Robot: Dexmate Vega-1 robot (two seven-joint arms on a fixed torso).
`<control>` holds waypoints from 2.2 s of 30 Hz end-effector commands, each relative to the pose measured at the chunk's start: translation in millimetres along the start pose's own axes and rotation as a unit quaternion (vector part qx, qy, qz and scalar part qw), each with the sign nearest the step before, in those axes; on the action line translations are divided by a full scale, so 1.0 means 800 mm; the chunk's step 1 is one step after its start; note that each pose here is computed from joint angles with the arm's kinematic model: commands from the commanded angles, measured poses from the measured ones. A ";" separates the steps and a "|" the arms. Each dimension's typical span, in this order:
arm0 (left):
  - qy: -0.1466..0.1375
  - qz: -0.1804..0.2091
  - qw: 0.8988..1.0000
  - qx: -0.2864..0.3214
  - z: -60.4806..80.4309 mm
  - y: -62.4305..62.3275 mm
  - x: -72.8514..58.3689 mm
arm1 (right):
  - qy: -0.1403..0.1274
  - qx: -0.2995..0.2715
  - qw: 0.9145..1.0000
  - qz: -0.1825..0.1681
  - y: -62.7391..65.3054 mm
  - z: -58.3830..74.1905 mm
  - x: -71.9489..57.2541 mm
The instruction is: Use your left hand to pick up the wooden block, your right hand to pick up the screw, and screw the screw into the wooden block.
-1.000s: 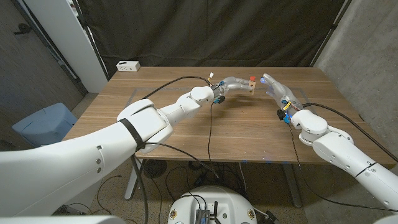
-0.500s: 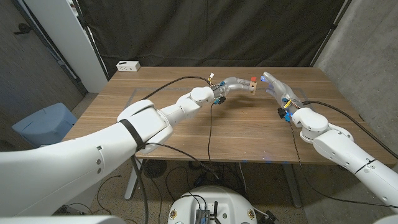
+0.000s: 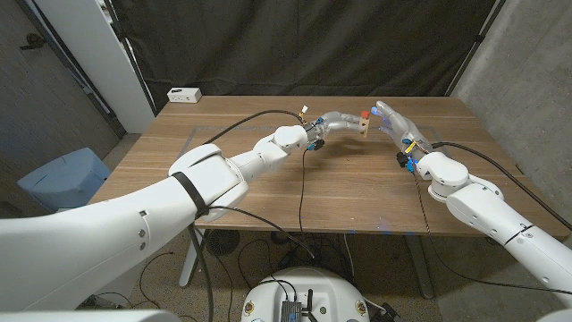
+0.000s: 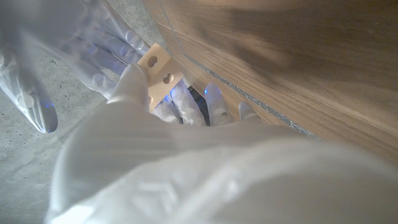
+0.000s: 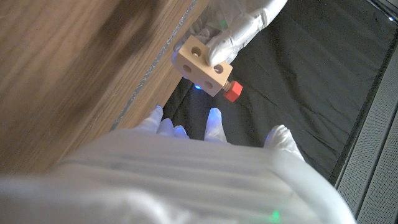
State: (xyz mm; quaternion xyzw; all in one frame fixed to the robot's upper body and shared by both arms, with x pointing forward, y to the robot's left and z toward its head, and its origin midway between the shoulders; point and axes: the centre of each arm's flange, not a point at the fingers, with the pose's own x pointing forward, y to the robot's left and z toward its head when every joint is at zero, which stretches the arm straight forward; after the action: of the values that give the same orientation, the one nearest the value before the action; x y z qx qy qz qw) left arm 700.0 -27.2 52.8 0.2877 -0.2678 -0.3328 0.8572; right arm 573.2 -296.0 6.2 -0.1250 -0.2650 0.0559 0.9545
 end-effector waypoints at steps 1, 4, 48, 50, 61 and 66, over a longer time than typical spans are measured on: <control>0.008 0.001 1.000 -0.001 -0.002 0.000 0.001 | -0.006 0.003 1.000 0.010 0.007 0.002 0.009; 0.009 0.002 1.000 0.000 -0.002 0.001 0.001 | -0.008 0.004 1.000 0.013 0.010 0.003 0.010; 0.028 0.004 1.000 -0.003 -0.004 0.000 0.006 | 0.003 0.010 1.000 0.024 0.019 -0.002 0.010; 0.028 0.005 1.000 -0.003 -0.004 0.000 0.006 | 0.003 0.011 1.000 0.025 0.019 -0.002 0.010; 0.029 0.002 1.000 0.000 -0.002 0.001 0.007 | 0.008 0.009 1.000 0.024 0.017 -0.002 0.007; 0.032 0.001 0.999 0.000 -0.001 0.001 0.008 | 0.007 0.006 1.000 0.024 0.016 -0.001 0.004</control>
State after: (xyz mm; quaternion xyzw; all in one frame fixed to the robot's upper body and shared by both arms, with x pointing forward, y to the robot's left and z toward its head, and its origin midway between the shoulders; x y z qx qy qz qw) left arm 704.7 -30.1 53.5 0.2945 -0.2435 -0.3224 0.8660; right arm 579.4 -281.0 4.3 -0.1238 -0.2566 0.0820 0.9551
